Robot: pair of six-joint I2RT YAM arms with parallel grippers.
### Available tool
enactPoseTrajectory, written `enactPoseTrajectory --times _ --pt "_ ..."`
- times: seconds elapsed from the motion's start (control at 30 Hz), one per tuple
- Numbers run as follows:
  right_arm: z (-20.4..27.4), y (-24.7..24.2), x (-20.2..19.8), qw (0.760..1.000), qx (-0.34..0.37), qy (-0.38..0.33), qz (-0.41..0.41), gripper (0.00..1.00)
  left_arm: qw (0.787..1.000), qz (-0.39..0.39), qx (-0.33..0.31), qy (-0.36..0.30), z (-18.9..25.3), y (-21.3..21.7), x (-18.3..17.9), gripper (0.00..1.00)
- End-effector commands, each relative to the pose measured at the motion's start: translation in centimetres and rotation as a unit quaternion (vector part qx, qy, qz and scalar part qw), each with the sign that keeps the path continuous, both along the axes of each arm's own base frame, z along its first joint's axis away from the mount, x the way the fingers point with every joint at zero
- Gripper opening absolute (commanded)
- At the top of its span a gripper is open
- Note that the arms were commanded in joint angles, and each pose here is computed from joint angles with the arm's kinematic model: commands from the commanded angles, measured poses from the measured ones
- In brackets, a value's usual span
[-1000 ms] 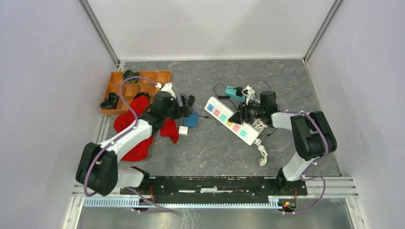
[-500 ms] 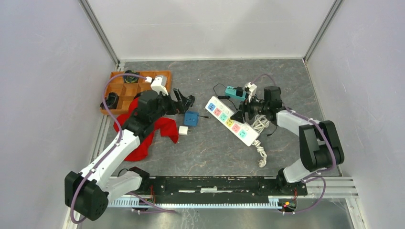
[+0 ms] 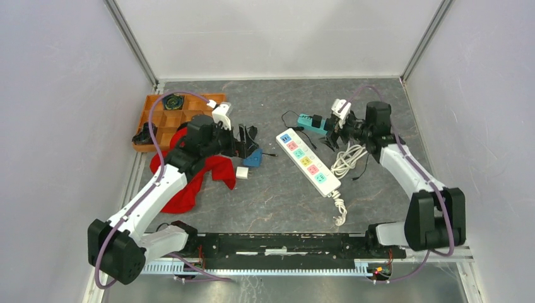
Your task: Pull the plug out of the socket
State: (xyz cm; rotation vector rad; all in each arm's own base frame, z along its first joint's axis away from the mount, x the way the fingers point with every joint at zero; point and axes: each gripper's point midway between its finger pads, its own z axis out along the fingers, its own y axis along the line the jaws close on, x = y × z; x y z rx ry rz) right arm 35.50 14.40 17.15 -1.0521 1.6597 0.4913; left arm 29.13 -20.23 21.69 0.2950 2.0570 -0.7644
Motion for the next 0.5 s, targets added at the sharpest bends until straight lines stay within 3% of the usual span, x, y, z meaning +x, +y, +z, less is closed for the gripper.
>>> enactPoseTrajectory --times 0.0,0.23,0.47 --pt "1.4 -0.9 3.5 0.991 -0.098 -0.079 0.047 0.95 0.997 -0.016 0.075 -0.001 -2.1 1.6 -0.5 1.0" --pt "1.0 -0.7 7.5 0.971 -0.168 -0.128 0.114 0.97 0.996 0.001 0.092 -0.018 -2.2 2.7 -0.6 1.0" --pt "0.1 -1.2 11.3 0.972 -0.196 -0.055 0.118 0.94 0.995 0.007 0.094 -0.016 -2.2 2.9 -0.6 1.0"
